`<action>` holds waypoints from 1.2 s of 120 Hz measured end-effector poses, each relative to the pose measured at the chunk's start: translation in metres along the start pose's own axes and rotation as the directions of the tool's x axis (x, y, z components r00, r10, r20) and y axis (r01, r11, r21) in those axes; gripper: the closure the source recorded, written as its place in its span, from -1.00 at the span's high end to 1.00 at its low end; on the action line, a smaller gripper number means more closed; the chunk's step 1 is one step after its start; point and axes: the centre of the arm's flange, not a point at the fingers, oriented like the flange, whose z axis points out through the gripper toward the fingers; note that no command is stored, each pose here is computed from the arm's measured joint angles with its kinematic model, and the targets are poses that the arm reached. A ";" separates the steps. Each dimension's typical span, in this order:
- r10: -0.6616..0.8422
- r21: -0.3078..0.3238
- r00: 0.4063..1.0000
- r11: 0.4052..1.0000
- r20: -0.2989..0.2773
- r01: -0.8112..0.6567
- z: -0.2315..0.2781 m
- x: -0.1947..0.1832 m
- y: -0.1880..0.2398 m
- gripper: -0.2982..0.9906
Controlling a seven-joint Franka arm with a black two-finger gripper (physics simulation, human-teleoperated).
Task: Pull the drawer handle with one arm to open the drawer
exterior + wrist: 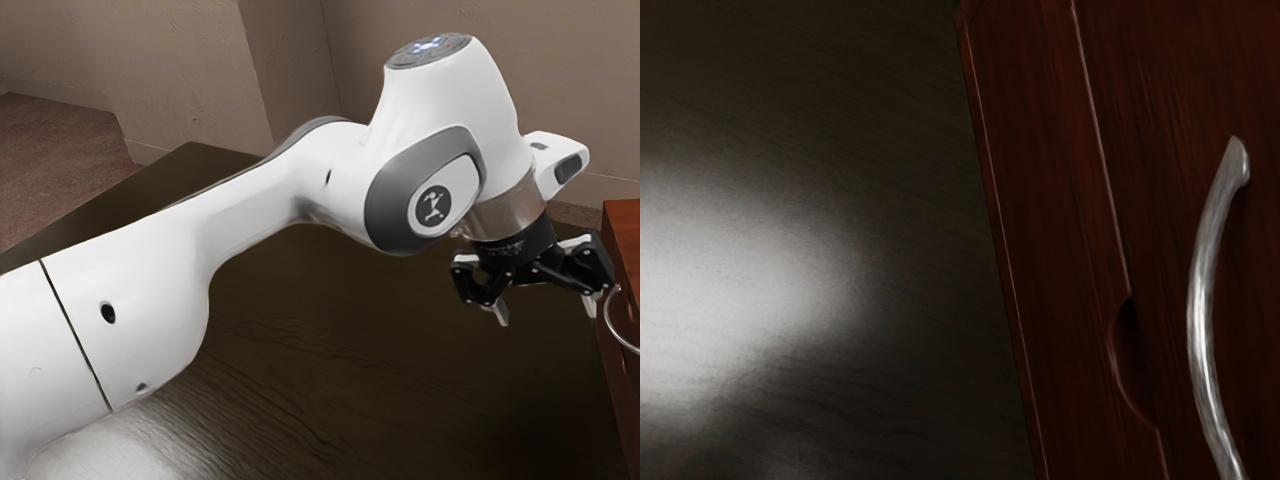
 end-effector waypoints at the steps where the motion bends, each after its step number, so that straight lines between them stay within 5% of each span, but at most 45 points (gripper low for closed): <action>1: -0.002 -0.001 1.000 1.000 0.000 0.002 0.000 0.000 0.000 0.54; 106: -0.070 -0.058 0.997 0.996 -0.020 0.068 0.010 -0.009 0.014 0.53; 144: -0.078 -0.068 0.996 0.995 -0.031 0.076 0.016 -0.009 0.017 0.27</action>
